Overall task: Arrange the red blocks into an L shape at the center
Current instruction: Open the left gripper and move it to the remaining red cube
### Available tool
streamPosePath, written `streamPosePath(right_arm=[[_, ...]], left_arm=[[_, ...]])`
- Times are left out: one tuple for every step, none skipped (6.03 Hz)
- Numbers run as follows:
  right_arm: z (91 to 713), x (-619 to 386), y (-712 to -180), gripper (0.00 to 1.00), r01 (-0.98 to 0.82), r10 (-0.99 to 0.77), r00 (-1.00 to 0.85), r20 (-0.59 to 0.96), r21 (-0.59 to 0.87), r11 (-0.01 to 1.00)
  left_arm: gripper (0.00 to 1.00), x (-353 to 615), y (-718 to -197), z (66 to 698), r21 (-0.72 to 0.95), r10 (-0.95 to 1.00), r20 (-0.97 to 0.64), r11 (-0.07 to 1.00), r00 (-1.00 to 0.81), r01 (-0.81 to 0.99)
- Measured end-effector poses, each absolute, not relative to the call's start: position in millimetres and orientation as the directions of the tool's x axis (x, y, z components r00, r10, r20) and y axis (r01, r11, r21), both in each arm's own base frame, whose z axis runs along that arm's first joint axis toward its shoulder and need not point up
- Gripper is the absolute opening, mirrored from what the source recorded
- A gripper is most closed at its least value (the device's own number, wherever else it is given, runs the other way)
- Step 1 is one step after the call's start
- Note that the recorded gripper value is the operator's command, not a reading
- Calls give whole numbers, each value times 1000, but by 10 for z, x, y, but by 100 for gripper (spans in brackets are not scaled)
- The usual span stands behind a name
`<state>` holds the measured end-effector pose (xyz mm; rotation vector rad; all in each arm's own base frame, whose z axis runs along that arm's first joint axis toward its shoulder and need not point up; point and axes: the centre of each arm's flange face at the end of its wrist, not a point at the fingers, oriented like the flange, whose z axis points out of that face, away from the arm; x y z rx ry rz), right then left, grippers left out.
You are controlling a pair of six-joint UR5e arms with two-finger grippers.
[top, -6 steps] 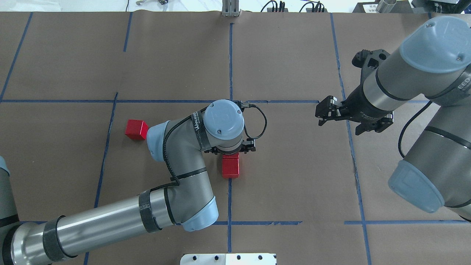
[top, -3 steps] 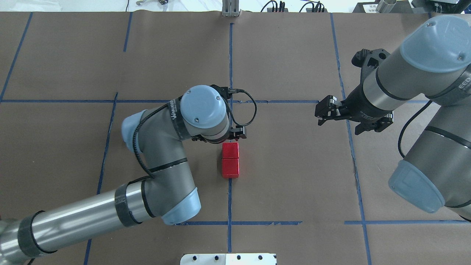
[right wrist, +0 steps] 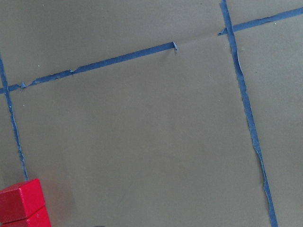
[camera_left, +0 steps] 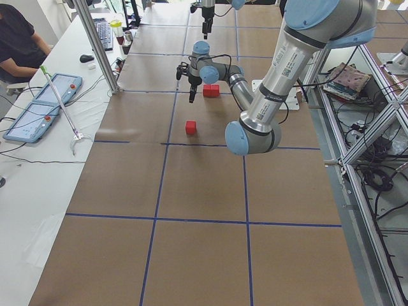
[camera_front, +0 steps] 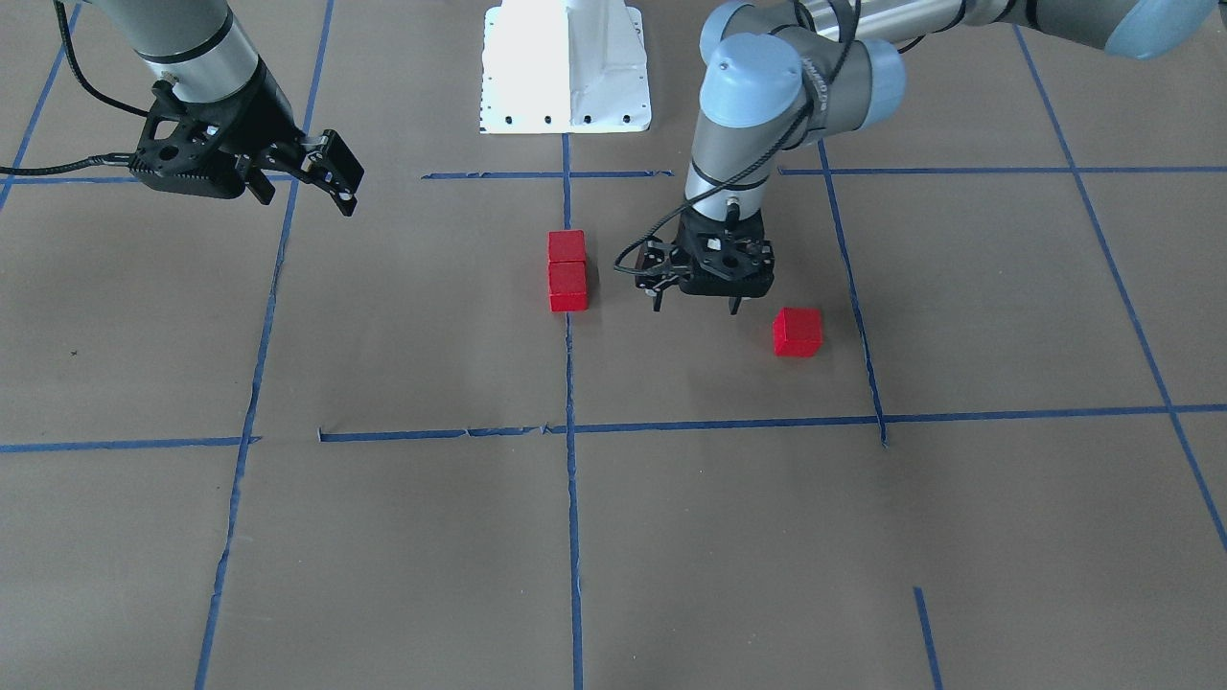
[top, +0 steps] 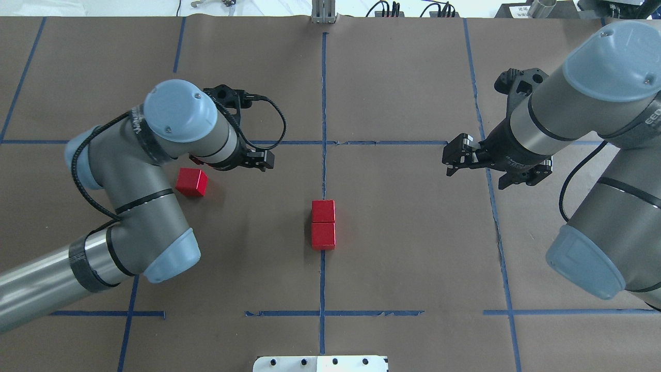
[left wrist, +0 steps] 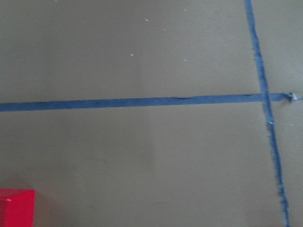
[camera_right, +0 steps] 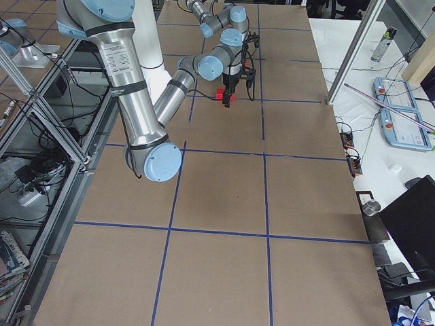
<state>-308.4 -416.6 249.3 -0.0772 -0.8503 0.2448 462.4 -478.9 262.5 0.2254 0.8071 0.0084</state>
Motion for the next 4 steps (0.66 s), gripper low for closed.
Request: streamPosePath(right_arm=[[2488, -3088, -4165, 100, -183, 245, 633, 734, -165, 969], [2486, -3094, -4164, 100, -183, 245, 633, 734, -166, 969], [2484, -3097, -4162, 100, -182, 244, 633, 735, -166, 969], [2482, -3101, -4158, 100, -181, 244, 633, 735, -166, 969]], left_arm=[[100, 4410, -4867, 2934, 232, 138, -682, 972, 718, 32], [100, 4303, -4936, 3133, 244, 167, -658, 970, 735, -2], [100, 4236, -4988, 3296, 240, 178, -645, 971, 743, -24], [100, 4220, -5018, 3461, 232, 182, -651, 972, 737, -34]])
